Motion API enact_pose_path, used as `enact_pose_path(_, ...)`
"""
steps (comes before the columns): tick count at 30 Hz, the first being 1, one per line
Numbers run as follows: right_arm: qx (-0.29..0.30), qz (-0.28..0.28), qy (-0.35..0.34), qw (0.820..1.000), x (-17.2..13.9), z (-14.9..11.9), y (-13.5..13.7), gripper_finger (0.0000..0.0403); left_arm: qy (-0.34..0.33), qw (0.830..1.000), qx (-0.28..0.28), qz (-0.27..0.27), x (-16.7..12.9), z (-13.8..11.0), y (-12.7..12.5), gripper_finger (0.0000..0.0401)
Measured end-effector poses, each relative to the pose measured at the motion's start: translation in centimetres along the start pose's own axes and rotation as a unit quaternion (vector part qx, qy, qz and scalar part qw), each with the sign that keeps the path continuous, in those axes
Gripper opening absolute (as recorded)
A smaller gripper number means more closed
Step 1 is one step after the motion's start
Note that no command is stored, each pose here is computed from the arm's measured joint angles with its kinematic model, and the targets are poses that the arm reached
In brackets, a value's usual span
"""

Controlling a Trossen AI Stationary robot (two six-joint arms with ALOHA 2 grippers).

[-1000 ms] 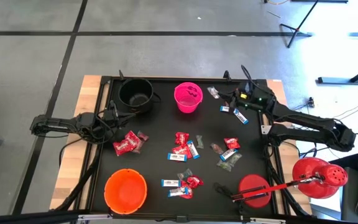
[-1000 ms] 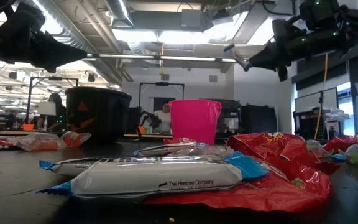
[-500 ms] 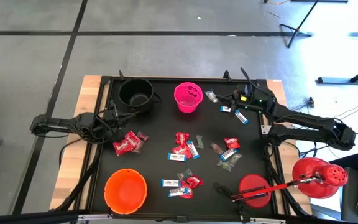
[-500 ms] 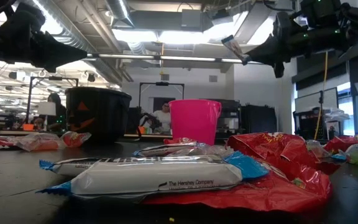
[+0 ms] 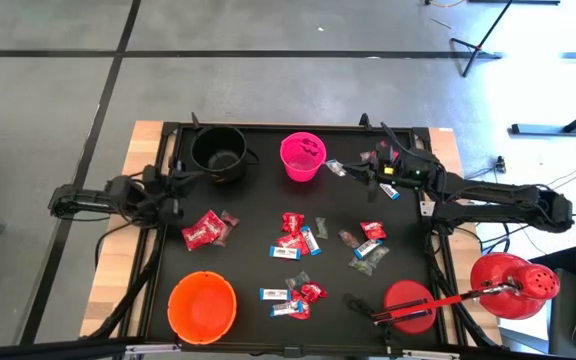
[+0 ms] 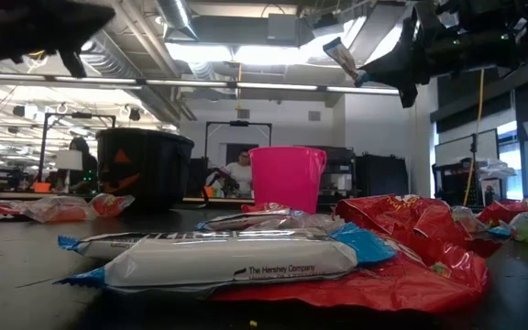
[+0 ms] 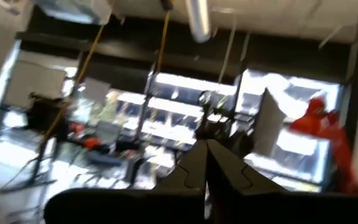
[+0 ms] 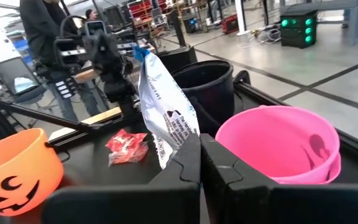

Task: Organize candy in baskets
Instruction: Put the white chocolate bar into the black bucket

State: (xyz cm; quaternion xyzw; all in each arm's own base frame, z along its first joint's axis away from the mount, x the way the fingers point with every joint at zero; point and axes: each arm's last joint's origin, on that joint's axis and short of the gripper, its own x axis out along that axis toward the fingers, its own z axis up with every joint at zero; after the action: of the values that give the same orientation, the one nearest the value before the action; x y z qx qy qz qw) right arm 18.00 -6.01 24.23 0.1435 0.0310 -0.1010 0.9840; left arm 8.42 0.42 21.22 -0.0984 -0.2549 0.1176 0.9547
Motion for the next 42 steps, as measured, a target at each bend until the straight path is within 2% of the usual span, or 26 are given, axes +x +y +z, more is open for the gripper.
enact_pose_path(3, -0.006, 0.002, 0.000, 1.000, 0.0, -0.1, 0.3, 0.0000, -0.018, 1.000, -0.008, -0.007, 0.0, 0.4, -0.1, 0.0002)
enact_pose_path(9, -0.007, -0.008, -0.004, 1.000, 0.1, 0.0, 0.3, 0.0000, -0.008, 0.999, -0.044, -0.012, 0.4, 0.1, -0.2, 0.0002)
enact_pose_path(13, -0.008, -0.011, -0.016, 1.000, 0.3, 0.1, 0.2, 0.0000, -0.012, 0.997, -0.046, -0.065, 0.9, 0.3, -0.7, 0.0002)
enact_pose_path(16, -0.008, -0.010, -0.019, 1.000, 0.8, 0.0, 0.1, 0.0000, 0.012, 0.994, -0.041, -0.099, 2.2, 1.3, -1.5, 0.0002)
enact_pose_path(20, -0.008, -0.012, -0.013, 1.000, 1.6, -0.5, -0.1, 0.0000, 0.093, 0.994, -0.009, -0.064, 5.5, 3.5, -2.7, 0.0002)
enact_pose_path(22, -0.007, -0.012, -0.011, 1.000, 2.0, -0.8, -0.3, 0.0000, 0.149, 0.988, 0.014, -0.032, 7.4, 3.6, -3.3, 0.0002)
enact_pose_path(25, -0.008, -0.010, -0.015, 1.000, 2.7, -1.0, -0.4, 0.0000, 0.199, 0.979, 0.043, -0.010, 10.1, 3.1, -4.0, 0.0002)
enact_pose_path(28, -0.009, 0.004, -0.019, 1.000, 3.1, -1.1, -0.4, 0.0000, 0.222, 0.969, 0.104, 0.015, 12.3, 1.8, -4.5, 0.0002)
enact_pose_path(33, -0.012, 0.028, -0.017, 0.999, 3.3, -1.2, -0.4, 0.0000, 0.266, 0.945, 0.178, 0.067, 14.8, -0.8, -4.3, 0.0002)
enact_pose_path(35, -0.012, 0.034, -0.017, 0.999, 3.3, -1.2, -0.3, 0.0000, 0.276, 0.940, 0.188, 0.067, 15.8, -1.8, -4.1, 0.0002)
enact_pose_path(38, -0.013, 0.038, -0.018, 0.999, 3.3, -1.2, -0.3, 0.0000, 0.282, 0.942, 0.175, 0.045, 17.3, -2.9, -4.1, 0.0006)
enact_pose_path(42, -0.011, 0.041, -0.023, 0.999, 3.3, -1.1, -0.2, 0.0000, 0.290, 0.944, 0.152, 0.028, 19.7, -3.8, -3.8, 0.0036)
